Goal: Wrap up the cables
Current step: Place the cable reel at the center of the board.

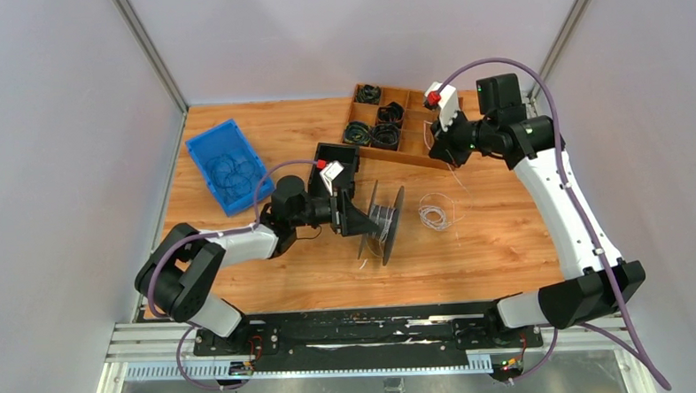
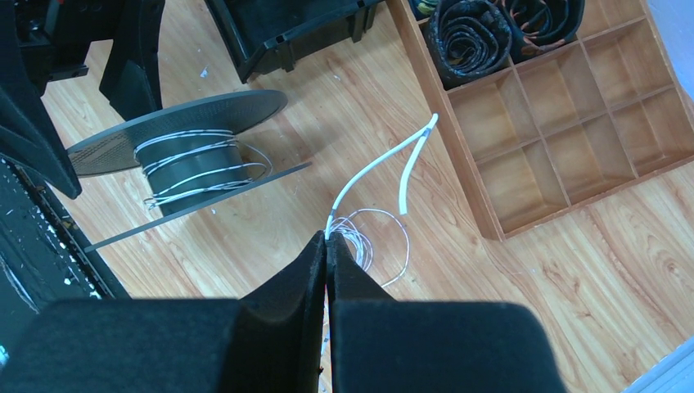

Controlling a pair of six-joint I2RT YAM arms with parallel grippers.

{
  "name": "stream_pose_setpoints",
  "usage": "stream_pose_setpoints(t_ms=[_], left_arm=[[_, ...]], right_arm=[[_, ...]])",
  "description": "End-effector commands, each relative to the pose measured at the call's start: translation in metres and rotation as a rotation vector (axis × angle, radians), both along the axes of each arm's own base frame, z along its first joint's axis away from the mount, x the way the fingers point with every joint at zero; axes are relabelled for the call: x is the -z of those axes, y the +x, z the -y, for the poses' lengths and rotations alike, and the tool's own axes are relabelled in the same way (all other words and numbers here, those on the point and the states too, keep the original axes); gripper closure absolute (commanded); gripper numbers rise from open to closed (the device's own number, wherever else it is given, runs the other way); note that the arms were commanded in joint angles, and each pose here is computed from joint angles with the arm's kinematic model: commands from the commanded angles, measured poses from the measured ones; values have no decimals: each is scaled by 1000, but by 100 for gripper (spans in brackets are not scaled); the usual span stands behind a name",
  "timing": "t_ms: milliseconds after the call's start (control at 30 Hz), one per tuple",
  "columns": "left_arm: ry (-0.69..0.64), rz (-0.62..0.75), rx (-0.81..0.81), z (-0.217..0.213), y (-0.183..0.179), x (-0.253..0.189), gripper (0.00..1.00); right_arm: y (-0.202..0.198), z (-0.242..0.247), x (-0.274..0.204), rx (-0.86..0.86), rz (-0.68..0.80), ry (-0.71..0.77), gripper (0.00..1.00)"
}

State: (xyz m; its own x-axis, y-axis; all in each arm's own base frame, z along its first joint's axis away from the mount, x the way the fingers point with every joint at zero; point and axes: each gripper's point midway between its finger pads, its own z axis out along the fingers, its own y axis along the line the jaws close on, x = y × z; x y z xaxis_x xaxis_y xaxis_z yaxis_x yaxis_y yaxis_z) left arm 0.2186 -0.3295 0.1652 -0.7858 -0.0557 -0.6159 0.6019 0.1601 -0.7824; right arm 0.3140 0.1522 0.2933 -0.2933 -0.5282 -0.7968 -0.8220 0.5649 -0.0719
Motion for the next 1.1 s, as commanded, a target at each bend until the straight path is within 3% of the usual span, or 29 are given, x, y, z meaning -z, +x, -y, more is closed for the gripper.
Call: stream_pose_setpoints(t_ms=[0,600,1067], left_arm=[[48,-4,-17,-7,2,14,36],[104,40,-40,-15,7,17,14],[172,173,3,-17,12,9,13]], right_arm=[[-12,-8,8,-51,-22,-10,100],[-23,-19,16,-109,-30,-32,100],[-74,-36,25,-392,-27,-102,99]])
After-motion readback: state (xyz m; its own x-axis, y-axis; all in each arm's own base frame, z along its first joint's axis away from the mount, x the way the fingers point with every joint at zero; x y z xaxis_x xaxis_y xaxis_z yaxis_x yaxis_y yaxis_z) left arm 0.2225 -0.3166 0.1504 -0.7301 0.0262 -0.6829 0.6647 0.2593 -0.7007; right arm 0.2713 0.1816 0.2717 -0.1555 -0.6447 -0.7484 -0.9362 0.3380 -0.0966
